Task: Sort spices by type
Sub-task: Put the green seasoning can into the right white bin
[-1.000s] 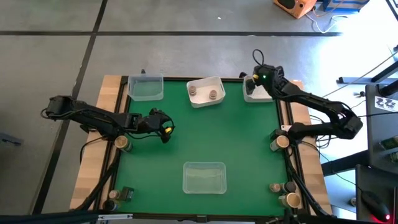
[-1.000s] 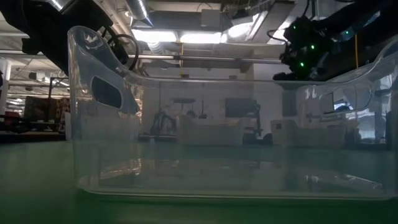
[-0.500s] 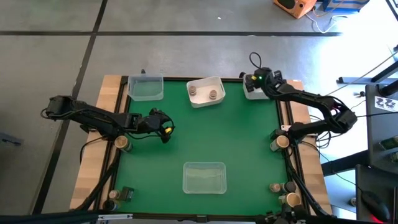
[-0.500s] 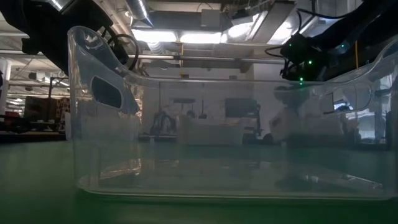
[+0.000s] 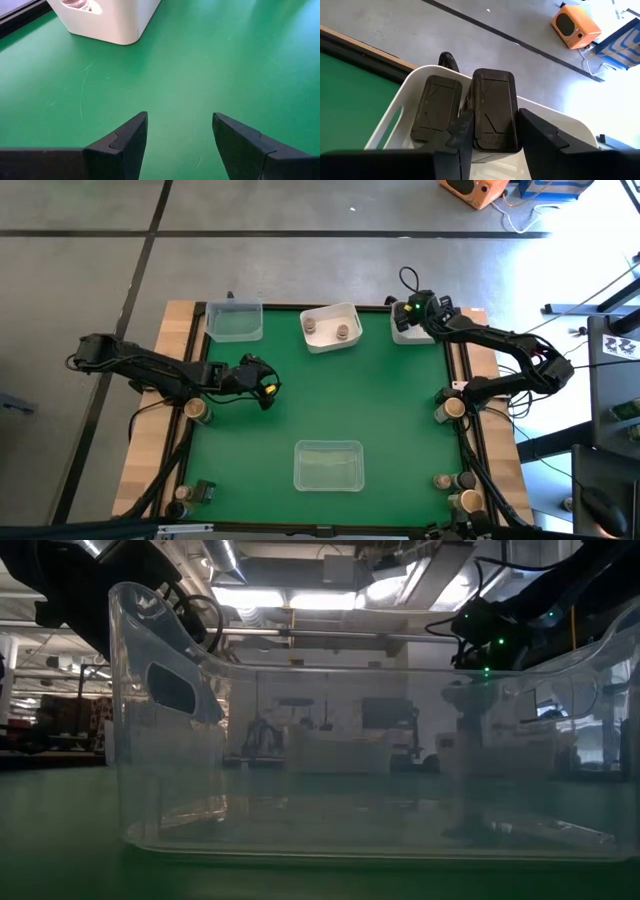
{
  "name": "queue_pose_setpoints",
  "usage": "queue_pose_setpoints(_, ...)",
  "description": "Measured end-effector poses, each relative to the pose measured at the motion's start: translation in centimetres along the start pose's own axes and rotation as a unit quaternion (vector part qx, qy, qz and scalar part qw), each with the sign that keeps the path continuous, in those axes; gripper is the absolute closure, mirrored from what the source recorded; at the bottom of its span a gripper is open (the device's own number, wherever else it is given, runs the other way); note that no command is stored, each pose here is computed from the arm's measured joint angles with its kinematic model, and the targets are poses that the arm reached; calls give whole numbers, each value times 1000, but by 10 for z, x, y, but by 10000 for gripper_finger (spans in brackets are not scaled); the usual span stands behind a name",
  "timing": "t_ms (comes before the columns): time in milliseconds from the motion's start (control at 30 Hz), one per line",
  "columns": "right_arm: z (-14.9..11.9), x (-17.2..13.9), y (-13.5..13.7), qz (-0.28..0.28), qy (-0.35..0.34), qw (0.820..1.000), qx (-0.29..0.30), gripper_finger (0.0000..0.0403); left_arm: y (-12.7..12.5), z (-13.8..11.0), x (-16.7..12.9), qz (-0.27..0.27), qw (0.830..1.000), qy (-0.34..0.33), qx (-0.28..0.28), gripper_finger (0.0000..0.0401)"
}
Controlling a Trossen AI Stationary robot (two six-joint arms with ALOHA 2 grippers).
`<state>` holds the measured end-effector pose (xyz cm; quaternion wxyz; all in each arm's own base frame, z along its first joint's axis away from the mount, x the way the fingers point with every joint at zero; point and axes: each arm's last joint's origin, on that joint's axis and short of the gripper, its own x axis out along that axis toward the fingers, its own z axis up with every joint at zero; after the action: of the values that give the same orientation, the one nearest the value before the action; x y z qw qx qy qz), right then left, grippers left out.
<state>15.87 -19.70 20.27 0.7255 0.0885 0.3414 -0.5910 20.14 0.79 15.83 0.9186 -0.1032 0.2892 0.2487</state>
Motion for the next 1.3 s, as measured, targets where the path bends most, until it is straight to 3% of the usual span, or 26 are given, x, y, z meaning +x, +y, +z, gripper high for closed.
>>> queue_pose_setpoints(367, 1, -1, -1, 3, -1, 1000, -13, 270, 0, 0, 0, 0, 1000, 0, 1, 193)
queue_pose_setpoints(867, 1, -33, -16, 34, -2, 999, -9, 270, 0, 0, 0, 0, 1000, 0, 13, 193)
queue_pose_setpoints(1000, -2, -32, -15, 47, 13, 999, -3, 270, 0, 0, 0, 0, 1000, 0, 13, 193)
queue_pose_setpoints(1300, -1, -13, -7, 7, 12, 1000, 5, 270, 0, 0, 0, -1, 1000, -2, 11, 193)
